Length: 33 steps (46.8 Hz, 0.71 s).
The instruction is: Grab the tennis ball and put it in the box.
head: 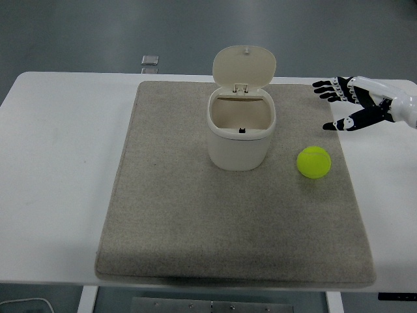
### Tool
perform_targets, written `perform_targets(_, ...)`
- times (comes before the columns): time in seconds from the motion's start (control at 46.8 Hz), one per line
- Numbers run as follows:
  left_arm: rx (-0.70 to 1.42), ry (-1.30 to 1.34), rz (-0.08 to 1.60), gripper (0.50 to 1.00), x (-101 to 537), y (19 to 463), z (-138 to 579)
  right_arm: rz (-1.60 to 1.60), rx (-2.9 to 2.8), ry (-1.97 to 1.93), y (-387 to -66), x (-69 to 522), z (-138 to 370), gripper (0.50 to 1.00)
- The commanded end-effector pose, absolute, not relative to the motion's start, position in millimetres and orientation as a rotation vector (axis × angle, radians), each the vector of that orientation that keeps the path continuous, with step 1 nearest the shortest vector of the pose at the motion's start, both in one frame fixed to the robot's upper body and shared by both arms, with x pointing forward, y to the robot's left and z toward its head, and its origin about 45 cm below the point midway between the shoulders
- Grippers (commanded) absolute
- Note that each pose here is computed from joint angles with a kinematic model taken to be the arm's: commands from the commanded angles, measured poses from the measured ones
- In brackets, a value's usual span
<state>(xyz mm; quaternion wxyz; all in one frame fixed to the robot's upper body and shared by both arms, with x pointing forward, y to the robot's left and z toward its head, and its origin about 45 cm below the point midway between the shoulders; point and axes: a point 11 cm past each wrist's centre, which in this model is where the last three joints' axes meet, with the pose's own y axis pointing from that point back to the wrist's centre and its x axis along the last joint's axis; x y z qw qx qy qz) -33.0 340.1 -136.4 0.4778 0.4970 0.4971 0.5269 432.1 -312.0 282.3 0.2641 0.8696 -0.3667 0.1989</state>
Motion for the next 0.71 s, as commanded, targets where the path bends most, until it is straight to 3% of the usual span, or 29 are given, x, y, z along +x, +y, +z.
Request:
perform_targets(0.0,1.213,1.215,1.286,0.992,-33.0,339.7,-136.5,0.618,2.341,-0.911,-306.3,425.7,281.3,0.915)
perform_targets(0.684,1.214,1.214,1.287,0.992,-33.0,340.2,-136.4,0.879,2.219,-0.640,-291.4,388.8,238.8,0.915)
